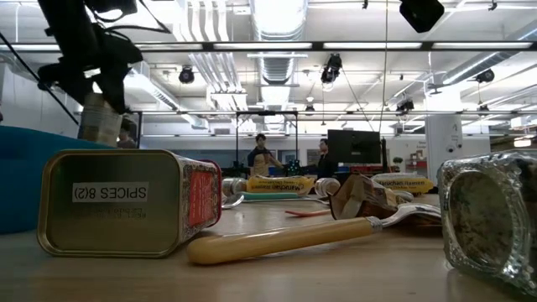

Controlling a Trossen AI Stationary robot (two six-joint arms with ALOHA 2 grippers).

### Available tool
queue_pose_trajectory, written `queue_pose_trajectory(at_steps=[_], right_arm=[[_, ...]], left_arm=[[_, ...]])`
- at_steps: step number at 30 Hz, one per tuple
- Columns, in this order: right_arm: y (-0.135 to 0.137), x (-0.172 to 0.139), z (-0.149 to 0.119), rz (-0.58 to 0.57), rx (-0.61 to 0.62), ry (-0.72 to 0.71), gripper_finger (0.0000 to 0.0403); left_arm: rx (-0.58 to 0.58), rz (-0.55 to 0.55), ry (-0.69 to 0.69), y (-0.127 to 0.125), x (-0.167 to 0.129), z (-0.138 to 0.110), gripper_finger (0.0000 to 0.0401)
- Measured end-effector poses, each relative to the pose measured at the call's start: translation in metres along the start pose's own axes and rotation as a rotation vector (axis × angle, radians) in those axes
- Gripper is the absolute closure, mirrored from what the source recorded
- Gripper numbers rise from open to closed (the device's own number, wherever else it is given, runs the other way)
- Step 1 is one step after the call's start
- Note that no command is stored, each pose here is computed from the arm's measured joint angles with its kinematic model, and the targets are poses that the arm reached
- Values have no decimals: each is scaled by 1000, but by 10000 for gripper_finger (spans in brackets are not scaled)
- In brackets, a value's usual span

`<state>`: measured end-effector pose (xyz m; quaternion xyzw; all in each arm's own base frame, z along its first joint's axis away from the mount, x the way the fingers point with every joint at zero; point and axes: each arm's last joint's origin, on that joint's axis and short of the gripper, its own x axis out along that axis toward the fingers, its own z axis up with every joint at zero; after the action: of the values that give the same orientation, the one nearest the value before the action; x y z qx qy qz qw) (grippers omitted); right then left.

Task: Pick & Place Food Item
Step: Put the gold seasoning bottle into the yellow bin

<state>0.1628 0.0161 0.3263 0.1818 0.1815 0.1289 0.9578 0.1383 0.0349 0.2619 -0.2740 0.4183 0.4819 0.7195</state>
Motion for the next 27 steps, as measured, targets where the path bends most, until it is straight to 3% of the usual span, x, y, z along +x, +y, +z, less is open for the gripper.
queue_pose_trajectory(at_steps=[12,22,27], right_arm=[[0,0,0,1,7,-2,44],[0,0,0,0,8,-2,44],[0,0,0,-6,7,-5,44]], left_arm=[[-130,131,14,16,36,-27,123],[-221,114,-80,34,42,-31,123],[-241,156,-98,39,45,-25,123]])
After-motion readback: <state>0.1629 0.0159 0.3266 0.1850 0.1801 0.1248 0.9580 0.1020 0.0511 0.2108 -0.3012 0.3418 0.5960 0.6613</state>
